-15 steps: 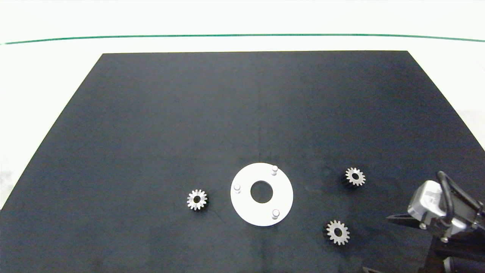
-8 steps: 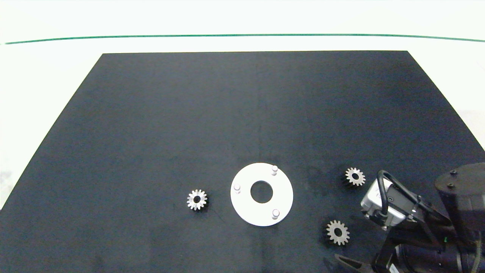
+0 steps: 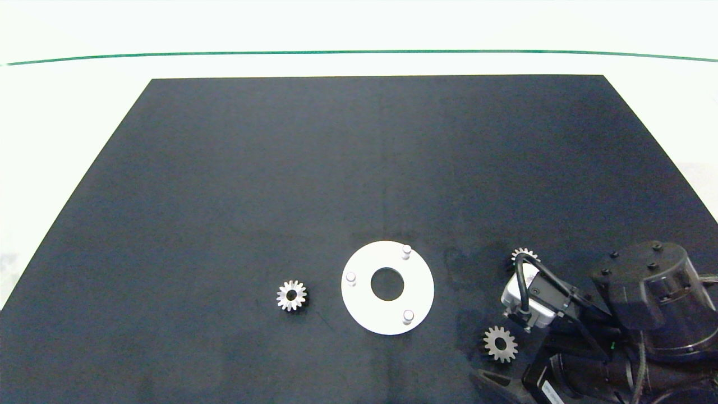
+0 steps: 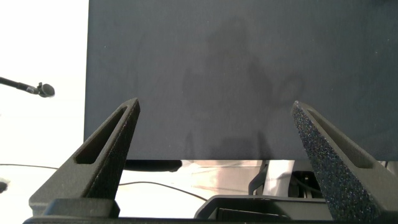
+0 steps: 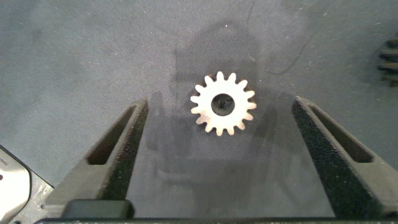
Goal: Install three planetary gears onto the carrier pins
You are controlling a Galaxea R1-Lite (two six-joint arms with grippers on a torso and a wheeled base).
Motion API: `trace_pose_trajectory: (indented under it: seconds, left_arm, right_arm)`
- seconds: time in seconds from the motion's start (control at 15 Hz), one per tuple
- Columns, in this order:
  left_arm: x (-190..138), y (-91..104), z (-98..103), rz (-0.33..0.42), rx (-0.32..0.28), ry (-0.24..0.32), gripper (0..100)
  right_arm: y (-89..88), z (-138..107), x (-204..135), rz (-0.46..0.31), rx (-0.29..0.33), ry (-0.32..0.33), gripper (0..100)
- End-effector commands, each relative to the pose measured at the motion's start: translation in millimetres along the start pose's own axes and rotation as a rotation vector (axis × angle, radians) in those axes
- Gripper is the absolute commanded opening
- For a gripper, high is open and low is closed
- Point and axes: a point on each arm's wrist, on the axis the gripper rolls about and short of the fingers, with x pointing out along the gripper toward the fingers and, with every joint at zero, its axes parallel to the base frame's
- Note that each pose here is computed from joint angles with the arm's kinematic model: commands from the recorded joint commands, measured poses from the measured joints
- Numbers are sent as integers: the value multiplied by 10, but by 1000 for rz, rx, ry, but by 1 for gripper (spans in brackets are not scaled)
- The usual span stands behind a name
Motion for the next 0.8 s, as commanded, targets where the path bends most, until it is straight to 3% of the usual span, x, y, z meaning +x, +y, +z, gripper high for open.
trace_pose_trajectory:
  seconds: [0.07, 0.8]
  left_arm:
    - [2, 0, -3, 1, 1, 5, 100]
    - [4, -1, -7, 0, 2, 8, 100]
  right_arm:
    - [9, -1, 53, 5, -3, 19, 86]
    - [18, 11, 139, 7, 16, 28, 64]
